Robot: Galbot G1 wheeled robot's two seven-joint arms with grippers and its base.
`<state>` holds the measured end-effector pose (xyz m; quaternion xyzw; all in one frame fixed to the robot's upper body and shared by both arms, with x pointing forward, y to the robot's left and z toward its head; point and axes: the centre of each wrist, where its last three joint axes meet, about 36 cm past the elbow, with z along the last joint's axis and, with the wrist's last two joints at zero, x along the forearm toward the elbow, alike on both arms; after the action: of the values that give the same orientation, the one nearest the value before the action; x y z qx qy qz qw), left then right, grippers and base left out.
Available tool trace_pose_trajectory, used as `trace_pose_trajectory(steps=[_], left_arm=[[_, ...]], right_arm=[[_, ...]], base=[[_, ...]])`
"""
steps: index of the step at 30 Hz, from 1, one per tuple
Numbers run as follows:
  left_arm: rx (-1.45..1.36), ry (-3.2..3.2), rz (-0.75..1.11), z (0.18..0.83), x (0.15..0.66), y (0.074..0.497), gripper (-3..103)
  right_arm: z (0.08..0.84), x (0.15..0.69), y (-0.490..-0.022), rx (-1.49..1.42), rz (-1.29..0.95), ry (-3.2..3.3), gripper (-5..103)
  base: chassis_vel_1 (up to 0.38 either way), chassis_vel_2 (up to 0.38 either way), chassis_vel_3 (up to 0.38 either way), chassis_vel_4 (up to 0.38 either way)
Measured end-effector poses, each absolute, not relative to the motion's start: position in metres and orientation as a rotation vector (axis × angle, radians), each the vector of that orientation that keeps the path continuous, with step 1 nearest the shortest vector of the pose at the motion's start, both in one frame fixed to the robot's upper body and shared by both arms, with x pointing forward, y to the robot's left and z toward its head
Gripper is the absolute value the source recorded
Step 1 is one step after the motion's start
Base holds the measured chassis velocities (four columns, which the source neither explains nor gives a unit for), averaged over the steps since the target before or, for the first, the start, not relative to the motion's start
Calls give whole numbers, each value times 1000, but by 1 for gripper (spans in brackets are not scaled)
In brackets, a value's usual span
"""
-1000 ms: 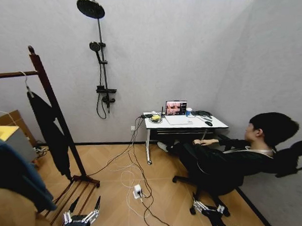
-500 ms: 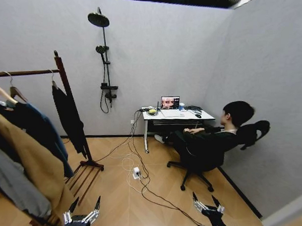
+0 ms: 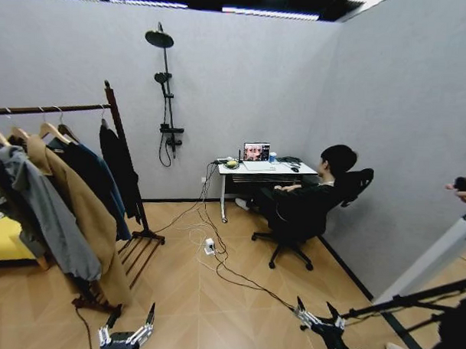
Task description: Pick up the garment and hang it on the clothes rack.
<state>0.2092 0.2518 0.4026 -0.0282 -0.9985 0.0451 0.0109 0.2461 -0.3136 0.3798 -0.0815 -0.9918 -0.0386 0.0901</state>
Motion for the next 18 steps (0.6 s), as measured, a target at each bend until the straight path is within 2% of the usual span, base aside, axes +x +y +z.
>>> trace_pose_trajectory(steps=[12, 18], left_arm=[[-87, -3115, 141, 403, 209, 252, 100], [-88, -3115, 141, 403, 209, 252, 100]], right_arm=[[380, 246, -314, -242, -115, -2949, 100], [380, 246, -314, -242, -115, -2948, 100]], base=[[357, -352, -350, 355], [217, -170, -234, 196]])
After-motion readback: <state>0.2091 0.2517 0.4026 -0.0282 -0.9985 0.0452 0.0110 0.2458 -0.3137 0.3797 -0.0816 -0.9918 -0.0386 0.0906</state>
